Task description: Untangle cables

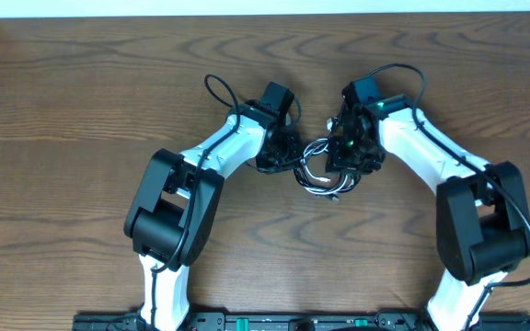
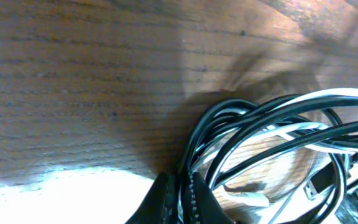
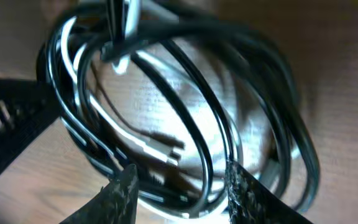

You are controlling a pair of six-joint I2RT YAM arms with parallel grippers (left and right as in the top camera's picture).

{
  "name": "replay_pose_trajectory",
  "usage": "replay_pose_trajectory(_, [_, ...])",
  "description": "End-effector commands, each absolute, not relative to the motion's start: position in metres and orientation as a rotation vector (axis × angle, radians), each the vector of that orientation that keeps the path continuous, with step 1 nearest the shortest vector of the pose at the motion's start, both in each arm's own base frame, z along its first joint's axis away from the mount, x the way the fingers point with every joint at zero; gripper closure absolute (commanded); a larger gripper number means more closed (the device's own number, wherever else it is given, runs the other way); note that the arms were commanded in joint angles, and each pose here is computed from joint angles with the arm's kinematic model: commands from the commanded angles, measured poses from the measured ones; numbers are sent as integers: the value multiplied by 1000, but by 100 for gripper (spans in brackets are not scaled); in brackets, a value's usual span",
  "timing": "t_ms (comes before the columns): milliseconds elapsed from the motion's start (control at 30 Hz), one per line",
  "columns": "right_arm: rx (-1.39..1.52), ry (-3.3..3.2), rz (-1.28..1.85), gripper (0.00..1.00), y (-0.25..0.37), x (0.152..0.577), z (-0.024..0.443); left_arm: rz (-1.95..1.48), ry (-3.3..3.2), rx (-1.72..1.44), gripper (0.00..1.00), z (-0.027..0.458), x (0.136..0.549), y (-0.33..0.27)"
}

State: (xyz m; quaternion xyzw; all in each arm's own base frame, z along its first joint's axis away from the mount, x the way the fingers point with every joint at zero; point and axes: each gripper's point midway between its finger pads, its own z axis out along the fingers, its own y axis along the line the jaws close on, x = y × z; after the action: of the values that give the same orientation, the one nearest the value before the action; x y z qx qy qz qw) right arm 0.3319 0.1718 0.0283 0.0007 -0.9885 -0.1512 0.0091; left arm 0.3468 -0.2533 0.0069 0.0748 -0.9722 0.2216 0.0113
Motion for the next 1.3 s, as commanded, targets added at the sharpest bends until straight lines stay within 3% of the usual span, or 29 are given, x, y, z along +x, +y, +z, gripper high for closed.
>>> replay_pose_trajectory(0, [2,-3057,-461,59,179,329,10,679,-2993,265,93,-2,340,-252])
replay_pose_trajectory(133, [5,-3035,-443,66,180,328,-3,686,-2984,274,93,-1,340,-253])
replay_pose_trajectory(233, [11,-3061,-465,94,183,335,-1,693,-2982,278,93,-1,340,-254])
replay_pose_trajectory(267, [15,-3072,-482,99,184,337,3,695,-2985,279,93,-1,341,-254])
replay_pose_trajectory(400, [15,-3146,-614,99,183,352,45,683,-3007,280,93,-2,345,-252])
replay_pose_trajectory(600, [-113,-3283,-1070,99,148,377,160,667,-3024,322,93,-3,353,-242])
replay_pose_trajectory(667, [-159,-3306,-1108,99,135,378,175,667,-3025,336,92,-3,355,-238])
replay_pose_trajectory(800, [-215,-3316,-1060,99,120,374,175,657,-3041,336,93,-3,360,-231])
replay_pose_trajectory(933, [-132,-3310,-1045,95,134,373,168,747,-3067,129,93,3,362,-240])
replay_pose_trajectory(1033, [-64,-3315,-1065,84,148,375,167,952,-3079,-178,92,34,364,-257])
replay_pose_trajectory(1267, [-68,-3351,-931,80,157,378,151,1089,-3221,-347,93,104,380,-251])
